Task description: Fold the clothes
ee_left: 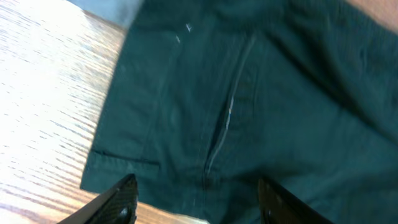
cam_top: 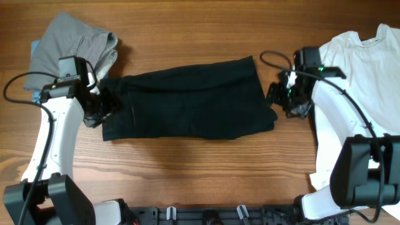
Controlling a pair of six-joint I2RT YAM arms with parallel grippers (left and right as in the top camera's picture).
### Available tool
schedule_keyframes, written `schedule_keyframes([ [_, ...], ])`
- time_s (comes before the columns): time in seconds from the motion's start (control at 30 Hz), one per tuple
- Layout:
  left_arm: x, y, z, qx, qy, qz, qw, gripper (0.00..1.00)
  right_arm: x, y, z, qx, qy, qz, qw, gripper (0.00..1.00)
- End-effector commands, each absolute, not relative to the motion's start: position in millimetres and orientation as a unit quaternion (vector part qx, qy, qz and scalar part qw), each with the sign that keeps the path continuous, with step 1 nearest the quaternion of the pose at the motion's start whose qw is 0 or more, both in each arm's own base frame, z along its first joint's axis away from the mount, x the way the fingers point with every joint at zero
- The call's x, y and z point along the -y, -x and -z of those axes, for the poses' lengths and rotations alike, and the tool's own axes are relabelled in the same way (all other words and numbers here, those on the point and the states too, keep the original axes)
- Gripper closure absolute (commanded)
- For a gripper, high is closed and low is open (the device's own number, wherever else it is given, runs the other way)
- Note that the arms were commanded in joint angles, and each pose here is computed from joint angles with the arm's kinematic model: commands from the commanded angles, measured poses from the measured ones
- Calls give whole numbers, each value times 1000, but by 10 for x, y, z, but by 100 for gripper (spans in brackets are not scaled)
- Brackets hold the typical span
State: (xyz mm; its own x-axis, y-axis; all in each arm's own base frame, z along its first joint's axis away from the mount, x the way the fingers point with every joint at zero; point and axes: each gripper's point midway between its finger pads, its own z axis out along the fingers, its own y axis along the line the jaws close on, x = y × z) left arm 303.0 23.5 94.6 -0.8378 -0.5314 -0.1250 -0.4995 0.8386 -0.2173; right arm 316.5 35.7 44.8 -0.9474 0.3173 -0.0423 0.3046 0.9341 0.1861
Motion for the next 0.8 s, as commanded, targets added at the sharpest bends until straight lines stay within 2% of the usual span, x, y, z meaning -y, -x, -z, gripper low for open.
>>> schedule_keyframes([
  [0.0,-94,-3001,-935,-968,220,92,77,37,-400,-2881,-129,-983,-158,-95,-16,16],
  [0.1,-29,-3003,-935,-970,210,92,76,36,-613,-2862,-53,-977,-139,-160,-14,16],
  [0.17,-1,-3037,-941,-971,204,94,82,33,-714,-2907,-44,-972,-134,-192,-2,19],
  [0.2,18,-3072,-948,-971,200,95,89,32,-731,-2934,-42,-971,-135,-199,4,39],
  [0.27,22,-3080,-950,-971,199,95,91,32,-725,-2946,-42,-971,-134,-197,6,65],
  [0.3,21,-3076,-948,-971,199,95,90,32,-714,-2945,-39,-972,-135,-195,7,74],
  [0.33,23,-3062,-946,-971,200,95,87,31,-648,-2944,-40,-973,-141,-183,9,91],
  [0.37,23,-3055,-944,-971,200,94,86,31,-597,-2936,-46,-973,-149,-174,9,96],
  [0.57,25,-3041,-940,-972,200,94,83,29,162,-2620,-261,-954,-299,-31,-18,96],
  [0.63,26,-3062,-939,-972,200,95,86,29,220,-2612,-354,-956,-293,-36,-7,95],
  [0.67,26,-3071,-938,-971,199,95,88,29,195,-2641,-395,-961,-272,-51,2,89],
  [0.7,25,-3087,-932,-971,199,95,89,29,113,-2689,-467,-968,-237,-80,16,62],
  [0.77,35,-3120,-918,-971,197,96,93,32,30,-2744,-566,-966,-233,-109,34,44],
])
